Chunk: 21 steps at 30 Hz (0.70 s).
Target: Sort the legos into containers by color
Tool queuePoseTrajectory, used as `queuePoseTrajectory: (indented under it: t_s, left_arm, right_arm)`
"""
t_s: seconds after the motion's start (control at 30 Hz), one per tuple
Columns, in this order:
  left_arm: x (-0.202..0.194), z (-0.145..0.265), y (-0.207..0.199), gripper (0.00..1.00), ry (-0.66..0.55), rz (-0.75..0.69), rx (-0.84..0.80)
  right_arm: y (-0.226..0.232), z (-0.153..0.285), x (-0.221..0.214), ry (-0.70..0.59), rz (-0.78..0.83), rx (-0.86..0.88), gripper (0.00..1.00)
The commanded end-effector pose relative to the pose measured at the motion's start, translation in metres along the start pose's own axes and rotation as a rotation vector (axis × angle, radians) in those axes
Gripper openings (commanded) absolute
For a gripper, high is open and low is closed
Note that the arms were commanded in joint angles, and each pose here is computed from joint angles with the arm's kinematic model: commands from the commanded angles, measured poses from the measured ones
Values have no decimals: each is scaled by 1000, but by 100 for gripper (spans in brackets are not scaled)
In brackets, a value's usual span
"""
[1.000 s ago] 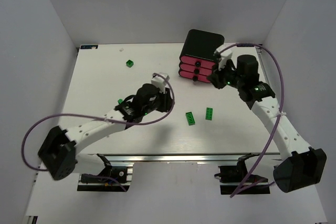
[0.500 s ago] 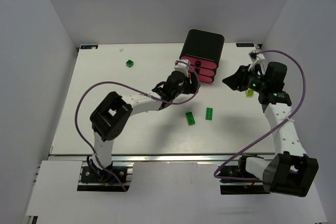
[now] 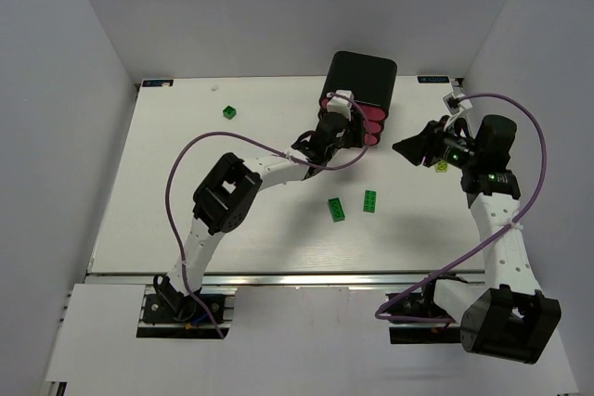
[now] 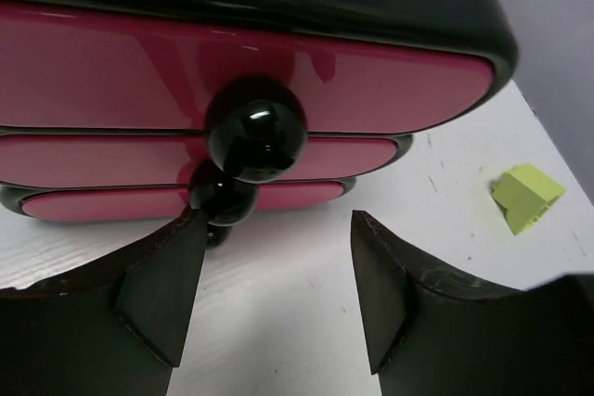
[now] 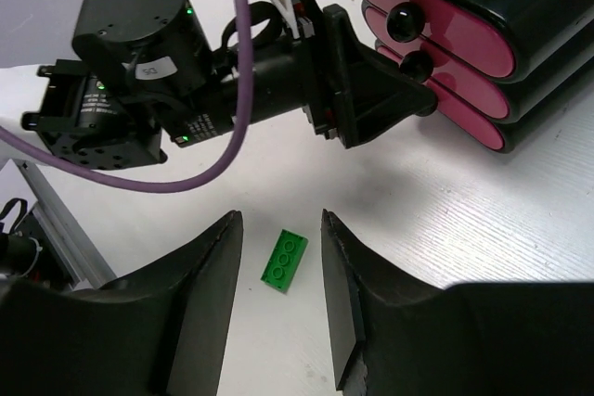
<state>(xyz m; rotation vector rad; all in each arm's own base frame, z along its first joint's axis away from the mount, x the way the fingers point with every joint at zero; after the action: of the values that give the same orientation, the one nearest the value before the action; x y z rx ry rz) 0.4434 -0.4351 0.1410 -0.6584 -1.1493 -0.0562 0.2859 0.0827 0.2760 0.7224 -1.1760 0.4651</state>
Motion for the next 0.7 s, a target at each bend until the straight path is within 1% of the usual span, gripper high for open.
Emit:
queuePoseTrajectory:
  t_s: [0.0, 0.07, 0.33, 0.37, 0.6, 0.67]
  left_arm:
    - [17, -6, 4, 72, -48, -11, 52]
    - [15, -8, 7, 69, -40, -14, 70]
    - [16, -17, 13, 68, -38, -17, 96]
    - [18, -19, 19, 68, -43, -14, 107]
    - [19, -25, 24, 54, -54, -5, 114]
    - [19, -25, 24, 47, -57, -1, 113]
  right_arm:
    - [4, 4, 9, -38, 35, 18, 46]
    - [4, 4, 10, -39, 36, 17, 46]
    - [2, 5, 9, -40, 28, 13, 46]
    - [2, 5, 9, -42, 29, 13, 46]
    - [0, 6, 8, -43, 25, 10, 46]
    - [0, 5, 7, -42, 26, 10, 46]
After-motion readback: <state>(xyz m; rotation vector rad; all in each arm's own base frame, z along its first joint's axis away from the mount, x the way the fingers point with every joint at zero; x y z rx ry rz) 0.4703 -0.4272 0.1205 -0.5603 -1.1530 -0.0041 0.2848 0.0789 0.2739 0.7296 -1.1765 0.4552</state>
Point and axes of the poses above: each gripper's point midway between its finger pads, its own z axis back along the fingers, its own y axis along the line the jaws close on, x = y × z, the point moved 3 cm from there along z, back along the fingers, and after that the axes turned 8 degrees about z, right-handed, at the moved point
